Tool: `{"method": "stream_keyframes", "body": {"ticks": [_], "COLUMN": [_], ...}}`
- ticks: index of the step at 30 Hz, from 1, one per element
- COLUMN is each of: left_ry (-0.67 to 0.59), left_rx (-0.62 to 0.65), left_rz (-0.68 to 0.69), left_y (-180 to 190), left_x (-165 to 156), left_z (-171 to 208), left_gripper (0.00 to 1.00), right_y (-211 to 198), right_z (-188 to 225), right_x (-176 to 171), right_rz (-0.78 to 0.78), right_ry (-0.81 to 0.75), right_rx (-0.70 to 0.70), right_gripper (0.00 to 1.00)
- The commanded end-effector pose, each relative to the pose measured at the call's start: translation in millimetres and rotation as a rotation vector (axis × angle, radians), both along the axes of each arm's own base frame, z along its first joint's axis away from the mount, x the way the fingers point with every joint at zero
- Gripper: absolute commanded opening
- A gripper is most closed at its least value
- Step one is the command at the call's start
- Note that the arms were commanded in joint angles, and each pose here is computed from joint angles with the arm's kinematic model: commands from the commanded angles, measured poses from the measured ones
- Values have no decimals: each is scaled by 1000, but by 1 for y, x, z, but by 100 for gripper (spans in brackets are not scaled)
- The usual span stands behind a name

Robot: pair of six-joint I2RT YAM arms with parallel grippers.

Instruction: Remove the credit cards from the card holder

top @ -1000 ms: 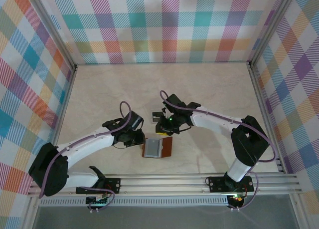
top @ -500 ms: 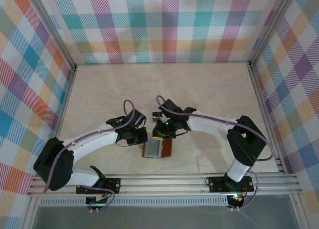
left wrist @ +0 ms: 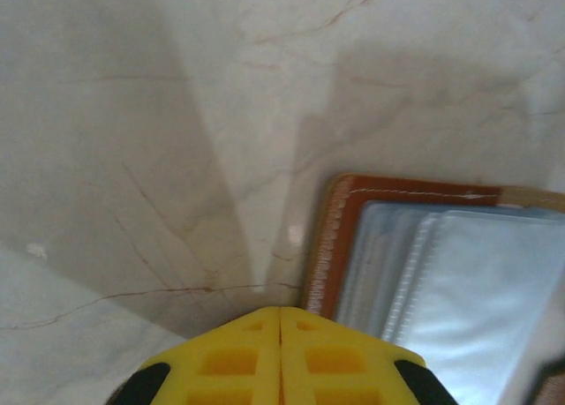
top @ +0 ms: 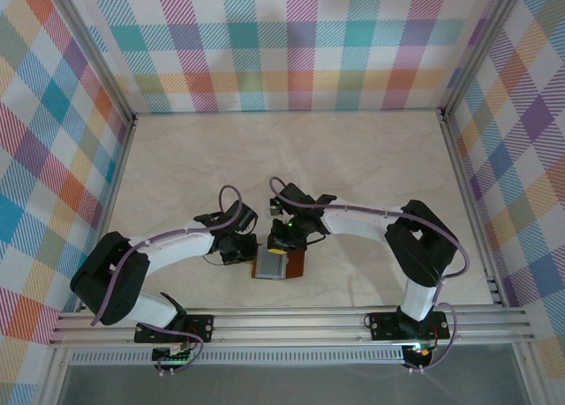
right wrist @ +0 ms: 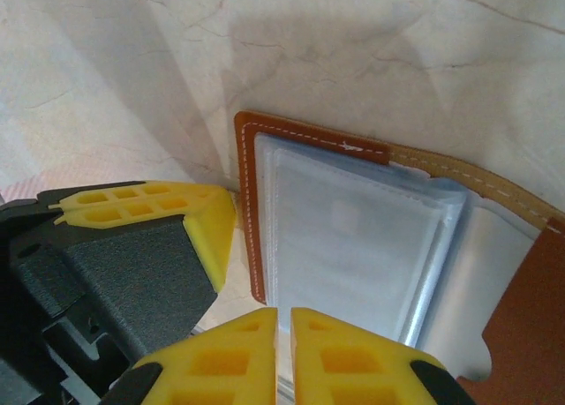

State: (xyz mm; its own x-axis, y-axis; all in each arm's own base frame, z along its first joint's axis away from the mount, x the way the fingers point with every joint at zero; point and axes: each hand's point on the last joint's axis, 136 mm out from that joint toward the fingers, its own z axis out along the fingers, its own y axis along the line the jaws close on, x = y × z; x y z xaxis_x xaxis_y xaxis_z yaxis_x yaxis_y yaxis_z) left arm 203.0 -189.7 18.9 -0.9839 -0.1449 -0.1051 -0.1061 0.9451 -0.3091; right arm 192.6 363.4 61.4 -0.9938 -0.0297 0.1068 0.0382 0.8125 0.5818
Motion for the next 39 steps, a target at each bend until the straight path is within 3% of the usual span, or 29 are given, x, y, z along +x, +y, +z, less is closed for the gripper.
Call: {"method": "stream_keyframes", "body": {"ticks": [1, 19, 39], "left_ry": [21, 49, 47], "left_rx": [-6, -35, -36], "left_rz": [0, 21, 16], "left_y": [4, 10, 8], "left_x": [-5, -22, -19], "left_z": [-7, -11, -10], "left_gripper": [8, 9, 9], "right_y": [11, 35, 8], "right_z": [-1, -15, -30], "right_x": [-3, -12, -21], "right_rz": [16, 69, 85], "right_ry": [12, 52, 33], "right_rx": [15, 30, -154], "right_gripper": [13, 12, 27]}}
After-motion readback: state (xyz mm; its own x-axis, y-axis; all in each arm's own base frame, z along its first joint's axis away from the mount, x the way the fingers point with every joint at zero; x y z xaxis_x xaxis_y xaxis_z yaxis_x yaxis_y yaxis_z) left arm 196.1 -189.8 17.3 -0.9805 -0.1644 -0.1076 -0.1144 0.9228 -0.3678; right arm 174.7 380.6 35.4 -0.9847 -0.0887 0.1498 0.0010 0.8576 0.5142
